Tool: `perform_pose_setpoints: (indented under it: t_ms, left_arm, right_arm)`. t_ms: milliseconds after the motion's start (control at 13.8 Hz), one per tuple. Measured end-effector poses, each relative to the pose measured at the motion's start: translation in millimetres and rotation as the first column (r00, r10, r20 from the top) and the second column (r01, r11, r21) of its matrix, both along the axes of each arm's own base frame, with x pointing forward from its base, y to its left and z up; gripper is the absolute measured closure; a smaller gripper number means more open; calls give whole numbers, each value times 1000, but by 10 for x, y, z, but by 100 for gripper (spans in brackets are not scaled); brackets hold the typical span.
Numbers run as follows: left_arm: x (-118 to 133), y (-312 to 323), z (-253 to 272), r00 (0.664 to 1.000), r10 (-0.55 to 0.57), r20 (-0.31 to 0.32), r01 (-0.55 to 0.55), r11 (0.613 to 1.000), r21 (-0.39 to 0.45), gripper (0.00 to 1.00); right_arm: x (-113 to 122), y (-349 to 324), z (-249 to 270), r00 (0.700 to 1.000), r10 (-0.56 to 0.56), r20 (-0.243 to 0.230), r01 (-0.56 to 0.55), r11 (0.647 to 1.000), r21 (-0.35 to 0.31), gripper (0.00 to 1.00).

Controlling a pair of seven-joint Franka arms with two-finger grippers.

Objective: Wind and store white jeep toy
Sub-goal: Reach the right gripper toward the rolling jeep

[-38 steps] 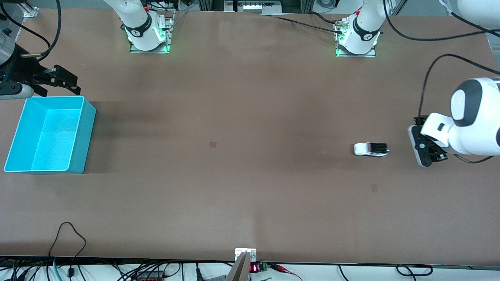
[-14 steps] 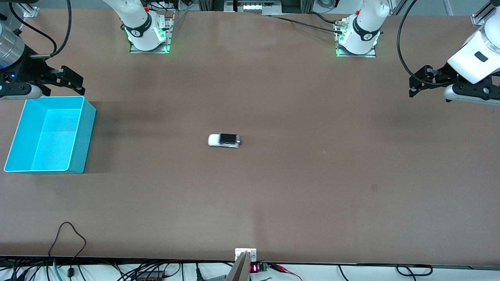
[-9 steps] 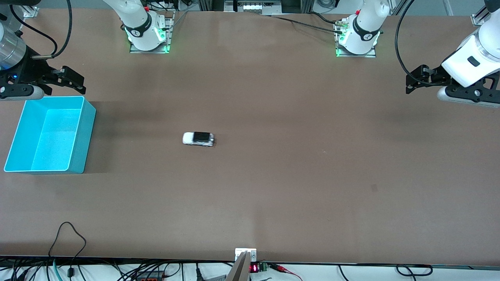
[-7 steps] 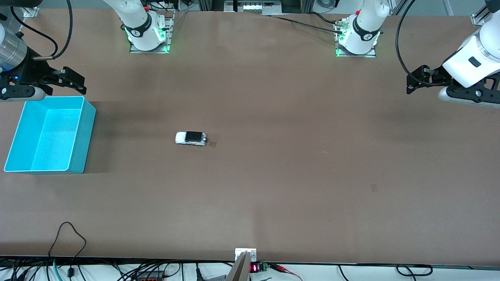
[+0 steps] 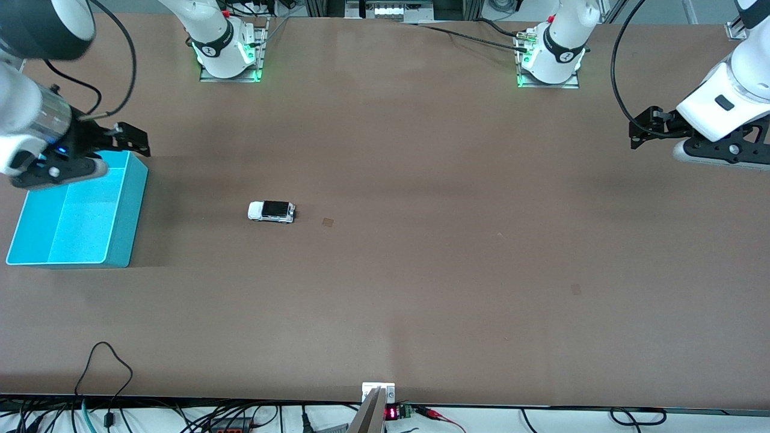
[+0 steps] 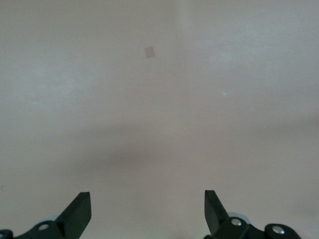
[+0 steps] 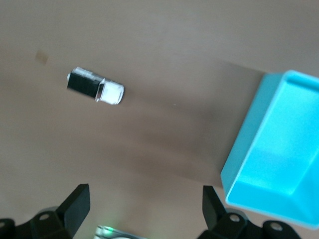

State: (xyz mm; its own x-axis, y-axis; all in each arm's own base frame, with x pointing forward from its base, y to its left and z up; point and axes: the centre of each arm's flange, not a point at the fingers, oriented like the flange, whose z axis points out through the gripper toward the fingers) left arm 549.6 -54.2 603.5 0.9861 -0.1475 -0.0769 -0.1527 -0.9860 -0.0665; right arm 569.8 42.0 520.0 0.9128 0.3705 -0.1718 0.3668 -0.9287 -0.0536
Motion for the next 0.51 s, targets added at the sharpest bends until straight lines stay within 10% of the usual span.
perform_pose_setpoints:
  t_ms: [289,506]
  left_arm:
    - [47,-116,30,999,-7,49,8,1000,-18,0]
    - [14,-64,-5,998,2,66,0,1000,-20,0]
  right_arm:
    - [61,577,-454,939,338,-55,-335,940,59,0]
    - [26,1093,-991,844,536,0,-535,841,78,0]
